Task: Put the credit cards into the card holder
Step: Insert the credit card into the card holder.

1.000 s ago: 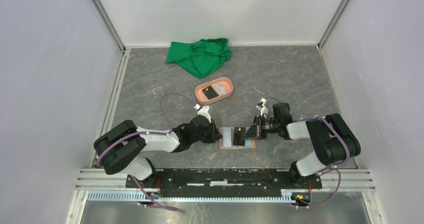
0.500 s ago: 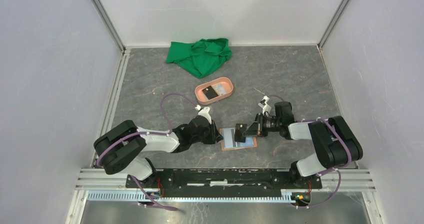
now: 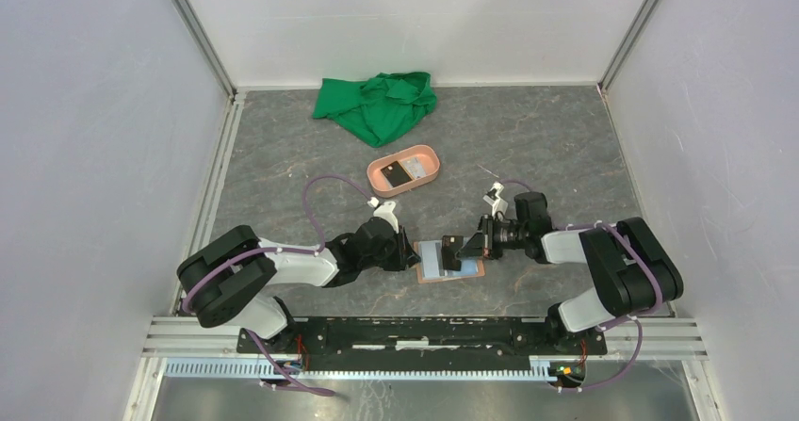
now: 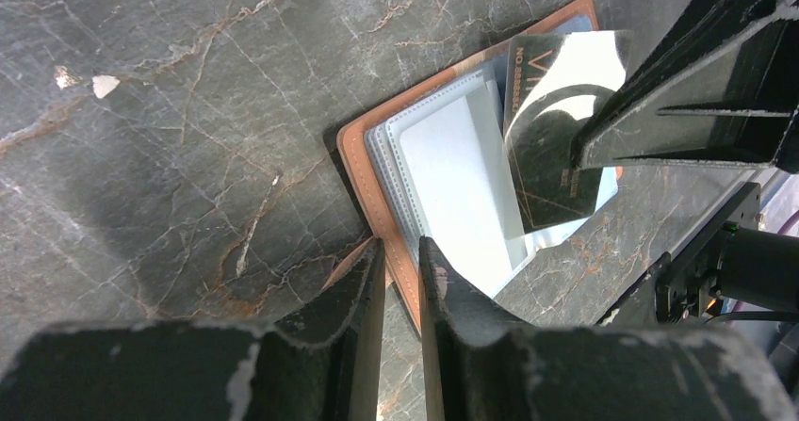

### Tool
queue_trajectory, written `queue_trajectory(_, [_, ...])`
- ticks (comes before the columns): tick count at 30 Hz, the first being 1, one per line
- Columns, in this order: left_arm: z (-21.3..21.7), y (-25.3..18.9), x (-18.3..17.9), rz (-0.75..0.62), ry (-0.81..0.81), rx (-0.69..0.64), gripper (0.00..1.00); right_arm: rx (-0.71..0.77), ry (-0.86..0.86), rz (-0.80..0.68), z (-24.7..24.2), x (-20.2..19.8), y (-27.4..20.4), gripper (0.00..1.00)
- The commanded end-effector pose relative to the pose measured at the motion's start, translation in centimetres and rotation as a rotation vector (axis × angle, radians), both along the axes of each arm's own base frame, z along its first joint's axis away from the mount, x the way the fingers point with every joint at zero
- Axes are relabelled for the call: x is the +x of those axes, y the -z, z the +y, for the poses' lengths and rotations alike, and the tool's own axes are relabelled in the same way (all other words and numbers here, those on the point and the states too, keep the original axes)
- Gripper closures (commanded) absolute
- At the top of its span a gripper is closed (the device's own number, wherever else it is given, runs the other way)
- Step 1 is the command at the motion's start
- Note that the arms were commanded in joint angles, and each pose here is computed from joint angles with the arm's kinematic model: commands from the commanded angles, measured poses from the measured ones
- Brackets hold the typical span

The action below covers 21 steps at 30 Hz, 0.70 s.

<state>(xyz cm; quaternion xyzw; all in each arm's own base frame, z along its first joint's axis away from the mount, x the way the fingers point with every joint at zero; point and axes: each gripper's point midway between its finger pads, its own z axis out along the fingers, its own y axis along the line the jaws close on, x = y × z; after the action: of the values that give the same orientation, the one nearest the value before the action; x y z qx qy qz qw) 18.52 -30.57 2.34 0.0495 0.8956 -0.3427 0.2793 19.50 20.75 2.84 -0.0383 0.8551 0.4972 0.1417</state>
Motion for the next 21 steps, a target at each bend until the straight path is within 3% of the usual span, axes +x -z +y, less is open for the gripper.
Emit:
queue_trajectory(1, [-0.8,-0.3,-0.3,0.0,0.027,-0.029,0.74,-0.012,-0.039,-0.021,0.3,-0.6,0.4,1.0])
queue_trajectory(21, [-0.7,-0.4,-0.3,-0.006,0.026,-0.039,0.74,-0.046,-0.023,0.027,-0.2,-2.0,1.6,1.0])
